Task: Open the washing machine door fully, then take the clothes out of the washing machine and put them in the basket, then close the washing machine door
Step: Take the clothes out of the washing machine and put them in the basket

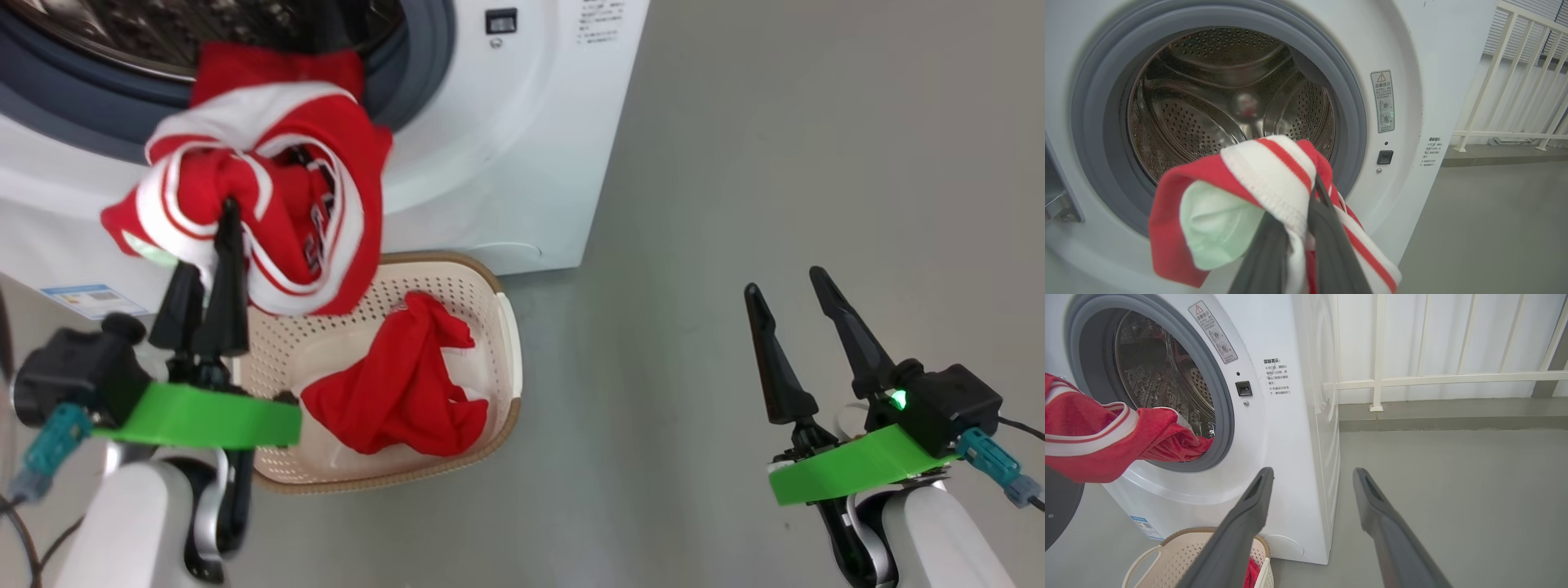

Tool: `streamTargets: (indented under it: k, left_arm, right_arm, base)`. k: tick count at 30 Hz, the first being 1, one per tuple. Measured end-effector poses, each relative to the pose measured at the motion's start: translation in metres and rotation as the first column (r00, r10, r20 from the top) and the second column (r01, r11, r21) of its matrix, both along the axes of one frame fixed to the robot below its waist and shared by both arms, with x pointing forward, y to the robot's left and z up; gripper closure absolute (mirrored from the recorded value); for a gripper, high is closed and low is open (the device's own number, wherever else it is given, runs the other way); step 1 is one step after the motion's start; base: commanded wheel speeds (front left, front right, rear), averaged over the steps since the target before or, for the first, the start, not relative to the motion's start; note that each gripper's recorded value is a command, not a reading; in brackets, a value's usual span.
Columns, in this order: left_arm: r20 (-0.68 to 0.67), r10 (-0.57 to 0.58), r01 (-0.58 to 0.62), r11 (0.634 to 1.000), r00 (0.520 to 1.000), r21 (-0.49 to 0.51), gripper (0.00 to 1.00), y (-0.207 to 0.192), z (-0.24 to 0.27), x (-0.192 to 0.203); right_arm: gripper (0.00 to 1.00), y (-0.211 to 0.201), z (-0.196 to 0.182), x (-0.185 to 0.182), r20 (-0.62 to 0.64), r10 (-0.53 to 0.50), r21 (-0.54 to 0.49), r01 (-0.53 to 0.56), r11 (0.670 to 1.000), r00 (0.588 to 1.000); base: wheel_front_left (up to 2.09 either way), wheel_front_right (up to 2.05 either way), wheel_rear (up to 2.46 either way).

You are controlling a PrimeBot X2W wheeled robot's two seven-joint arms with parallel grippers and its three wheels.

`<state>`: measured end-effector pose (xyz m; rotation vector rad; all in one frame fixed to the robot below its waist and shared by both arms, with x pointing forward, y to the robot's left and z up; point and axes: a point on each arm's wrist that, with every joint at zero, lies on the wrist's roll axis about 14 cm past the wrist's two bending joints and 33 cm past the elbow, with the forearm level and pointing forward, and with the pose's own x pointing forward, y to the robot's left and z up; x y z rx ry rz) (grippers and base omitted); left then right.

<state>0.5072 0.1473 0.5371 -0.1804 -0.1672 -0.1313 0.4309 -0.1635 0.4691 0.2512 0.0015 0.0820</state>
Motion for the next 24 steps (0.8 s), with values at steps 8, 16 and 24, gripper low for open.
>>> streamTargets:
  k: [8,16,24]
  left_arm:
    - [0.073,0.002,-0.001,1.000,0.997,-0.019,1.00,-0.002,0.033,-0.024]
    - [0.139,0.007,-0.002,1.000,0.990,-0.031,1.00,-0.002,0.065,-0.049]
    - [0.093,0.007,-0.005,1.000,0.996,-0.024,1.00,-0.002,0.053,-0.051]
  right_arm:
    - [0.00,0.000,0.008,-0.004,0.019,-0.001,0.000,0.001,1.000,1.000]
    - [0.00,0.004,0.013,-0.010,0.031,0.009,0.005,-0.009,1.000,0.999]
    - [0.00,0.003,0.008,-0.013,0.015,0.005,0.005,-0.005,1.000,1.000]
  base:
    - [0.00,0.00,0.00]
    - [0.00,0.00,0.00]
    - [0.00,0.00,0.00]
